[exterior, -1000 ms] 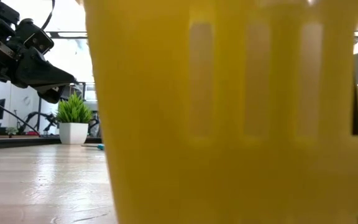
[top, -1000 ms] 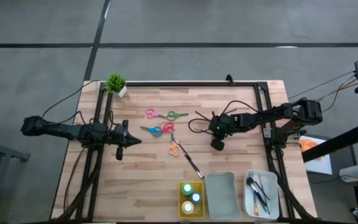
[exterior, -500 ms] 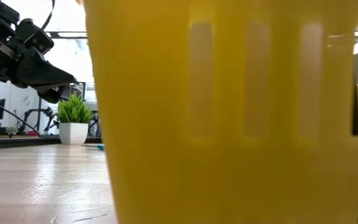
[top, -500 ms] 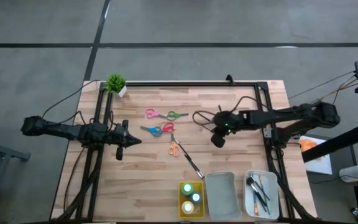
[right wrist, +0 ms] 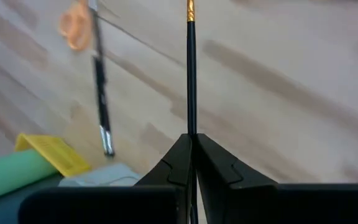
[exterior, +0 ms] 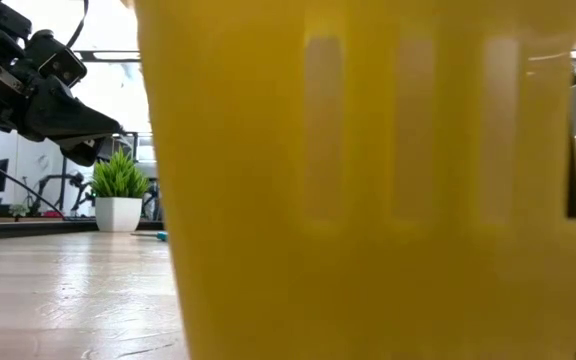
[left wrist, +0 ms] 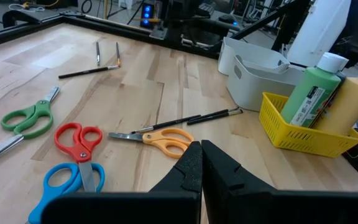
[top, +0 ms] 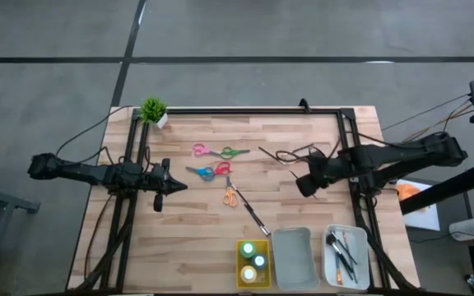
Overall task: Pick & Place Paint Supplies
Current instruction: Put the gold paint brush into the white bin
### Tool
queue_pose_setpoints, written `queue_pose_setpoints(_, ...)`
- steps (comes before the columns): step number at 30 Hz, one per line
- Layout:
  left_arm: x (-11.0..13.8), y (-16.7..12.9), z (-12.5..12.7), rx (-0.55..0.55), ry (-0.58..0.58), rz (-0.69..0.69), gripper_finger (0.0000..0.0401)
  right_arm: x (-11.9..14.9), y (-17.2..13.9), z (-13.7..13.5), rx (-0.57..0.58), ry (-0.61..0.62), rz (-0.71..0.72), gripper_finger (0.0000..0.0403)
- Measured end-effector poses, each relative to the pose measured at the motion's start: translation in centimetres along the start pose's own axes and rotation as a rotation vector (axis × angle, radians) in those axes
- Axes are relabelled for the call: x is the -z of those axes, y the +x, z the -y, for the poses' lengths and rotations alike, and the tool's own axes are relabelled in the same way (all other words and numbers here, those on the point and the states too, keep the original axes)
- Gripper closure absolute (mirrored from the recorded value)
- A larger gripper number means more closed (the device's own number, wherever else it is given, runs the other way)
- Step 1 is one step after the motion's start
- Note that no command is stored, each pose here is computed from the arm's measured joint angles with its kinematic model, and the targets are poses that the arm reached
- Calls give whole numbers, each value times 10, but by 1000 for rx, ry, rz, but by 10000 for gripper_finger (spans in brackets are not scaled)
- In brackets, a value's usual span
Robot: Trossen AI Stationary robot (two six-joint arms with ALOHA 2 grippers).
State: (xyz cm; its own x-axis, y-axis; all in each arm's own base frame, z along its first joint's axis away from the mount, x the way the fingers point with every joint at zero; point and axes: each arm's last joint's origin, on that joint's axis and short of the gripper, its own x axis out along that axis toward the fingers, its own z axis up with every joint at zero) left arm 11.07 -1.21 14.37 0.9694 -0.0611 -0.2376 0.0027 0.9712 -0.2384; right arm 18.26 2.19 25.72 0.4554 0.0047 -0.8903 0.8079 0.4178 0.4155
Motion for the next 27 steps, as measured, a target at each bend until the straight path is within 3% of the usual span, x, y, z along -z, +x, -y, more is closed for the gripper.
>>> queue_pose_setpoints(5, 0, 0, 0, 0, 0, 0, 401, 24, -18, -12, 130, 117, -20, 390)
queue_pose_setpoints(13, 0, 0, 0, 0, 0, 0, 401, 71, -35, -40, 277, 141, 46, 390)
queue_pose_setpoints(24, 0, 0, 0, 0, 0, 0, 401, 146, -38, -64, 431, 120, 83, 390)
queue_pose_setpoints(27, 0, 0, 0, 0, 0, 0, 401, 167, -36, -66, 497, 64, 73, 390)
